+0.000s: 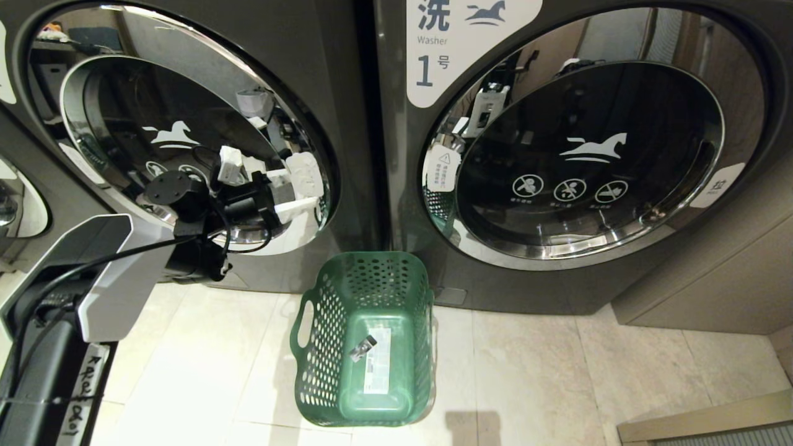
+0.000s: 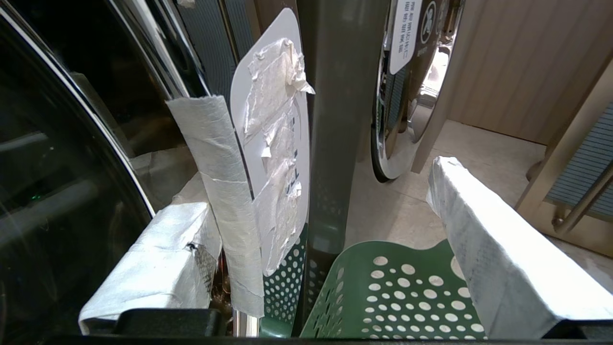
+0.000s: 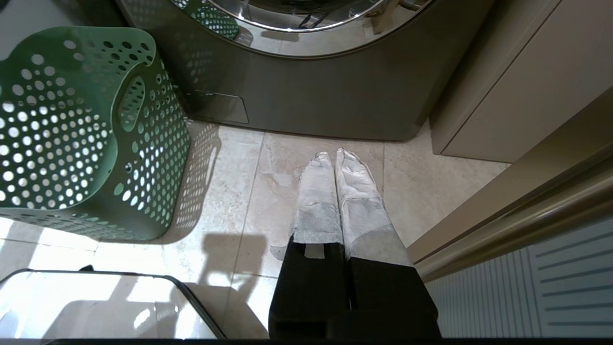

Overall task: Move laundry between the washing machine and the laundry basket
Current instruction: Open the lid of the washing machine

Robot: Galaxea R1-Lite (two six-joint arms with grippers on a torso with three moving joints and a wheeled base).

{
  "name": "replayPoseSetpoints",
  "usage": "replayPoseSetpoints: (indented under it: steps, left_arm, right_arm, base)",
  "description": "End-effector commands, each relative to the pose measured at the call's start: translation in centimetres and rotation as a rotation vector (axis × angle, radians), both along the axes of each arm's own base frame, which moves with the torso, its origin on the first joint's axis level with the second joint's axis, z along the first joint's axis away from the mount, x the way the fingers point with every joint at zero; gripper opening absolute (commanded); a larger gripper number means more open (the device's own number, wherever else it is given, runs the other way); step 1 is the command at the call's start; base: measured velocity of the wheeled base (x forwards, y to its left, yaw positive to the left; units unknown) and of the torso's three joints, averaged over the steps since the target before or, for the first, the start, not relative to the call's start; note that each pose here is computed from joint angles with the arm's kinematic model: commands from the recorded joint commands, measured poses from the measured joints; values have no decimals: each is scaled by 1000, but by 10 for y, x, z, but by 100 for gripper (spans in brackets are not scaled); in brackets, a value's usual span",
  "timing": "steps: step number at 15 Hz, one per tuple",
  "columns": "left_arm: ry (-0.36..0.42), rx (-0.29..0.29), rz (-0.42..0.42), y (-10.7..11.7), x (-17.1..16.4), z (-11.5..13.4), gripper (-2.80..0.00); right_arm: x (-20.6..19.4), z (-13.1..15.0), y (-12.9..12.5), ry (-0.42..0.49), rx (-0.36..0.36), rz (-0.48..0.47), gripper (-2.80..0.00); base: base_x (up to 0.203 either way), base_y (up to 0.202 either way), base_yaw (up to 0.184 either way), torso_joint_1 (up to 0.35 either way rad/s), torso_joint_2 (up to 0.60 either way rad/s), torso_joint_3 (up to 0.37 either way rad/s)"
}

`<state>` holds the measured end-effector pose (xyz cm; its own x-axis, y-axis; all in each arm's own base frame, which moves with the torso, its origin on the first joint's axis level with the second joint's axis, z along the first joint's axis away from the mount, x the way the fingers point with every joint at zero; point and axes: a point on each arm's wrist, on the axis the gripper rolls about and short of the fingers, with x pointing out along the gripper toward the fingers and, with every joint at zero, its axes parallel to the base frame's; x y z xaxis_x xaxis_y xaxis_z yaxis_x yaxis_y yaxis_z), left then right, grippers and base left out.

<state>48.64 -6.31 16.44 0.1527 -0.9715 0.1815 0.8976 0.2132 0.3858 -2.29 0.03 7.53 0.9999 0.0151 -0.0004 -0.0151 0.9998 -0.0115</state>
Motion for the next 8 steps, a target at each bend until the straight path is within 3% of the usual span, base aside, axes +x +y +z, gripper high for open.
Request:
replayPoseSetpoints:
  steps: [1,8]
  left_arm:
    - [4,-6,-44,-25,-4,-1,0]
    - [41,-5,132,61,6,-13,0]
  right_arm:
    - [0,0,0,0,-1,0,-280]
    - [0,0,0,0,-1,0,-280]
  base:
    - [0,0,0,0,0,0]
    - [0,0,0,0,0,0]
